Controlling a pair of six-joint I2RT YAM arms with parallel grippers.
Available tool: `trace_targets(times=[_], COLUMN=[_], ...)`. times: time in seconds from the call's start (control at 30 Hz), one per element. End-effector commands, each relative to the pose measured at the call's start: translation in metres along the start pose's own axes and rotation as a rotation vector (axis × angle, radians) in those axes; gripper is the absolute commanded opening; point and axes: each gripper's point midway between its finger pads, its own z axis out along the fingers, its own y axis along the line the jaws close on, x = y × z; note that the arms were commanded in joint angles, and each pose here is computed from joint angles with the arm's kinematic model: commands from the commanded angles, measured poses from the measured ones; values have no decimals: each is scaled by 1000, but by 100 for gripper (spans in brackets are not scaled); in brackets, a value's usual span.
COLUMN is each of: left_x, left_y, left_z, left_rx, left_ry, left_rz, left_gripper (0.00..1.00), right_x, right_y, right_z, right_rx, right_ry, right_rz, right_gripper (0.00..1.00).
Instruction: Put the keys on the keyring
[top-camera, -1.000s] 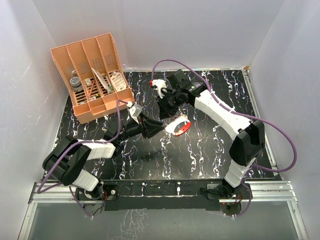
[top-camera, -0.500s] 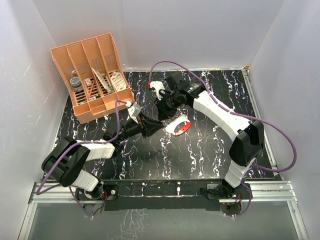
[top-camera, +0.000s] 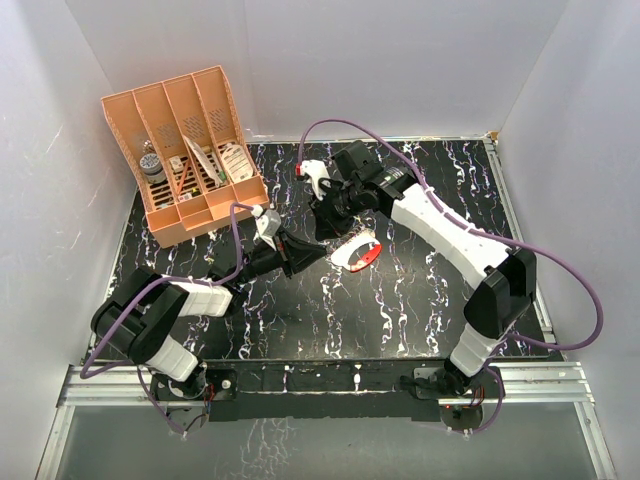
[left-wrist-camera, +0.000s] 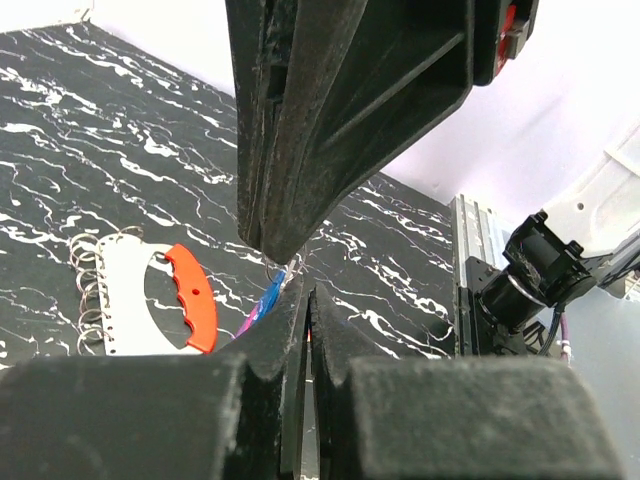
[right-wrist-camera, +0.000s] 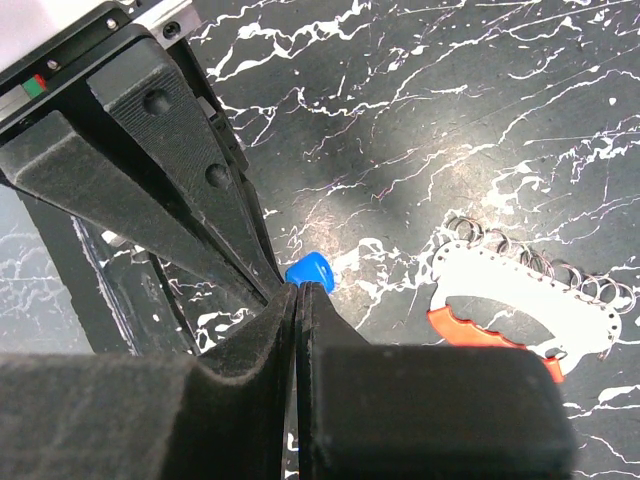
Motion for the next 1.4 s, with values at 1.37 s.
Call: trace_targets(times=[1.37], left_x=[-33], left_y=[-11], left_z=[-6], left_rx=[15], left_ry=[-120], left_rz=[105], left_gripper=[0], right_x=[-23], right_y=[19], right_z=[-14], right_rx=[-40], right_ry=[-111], right_rz=[-83], right_gripper=[0])
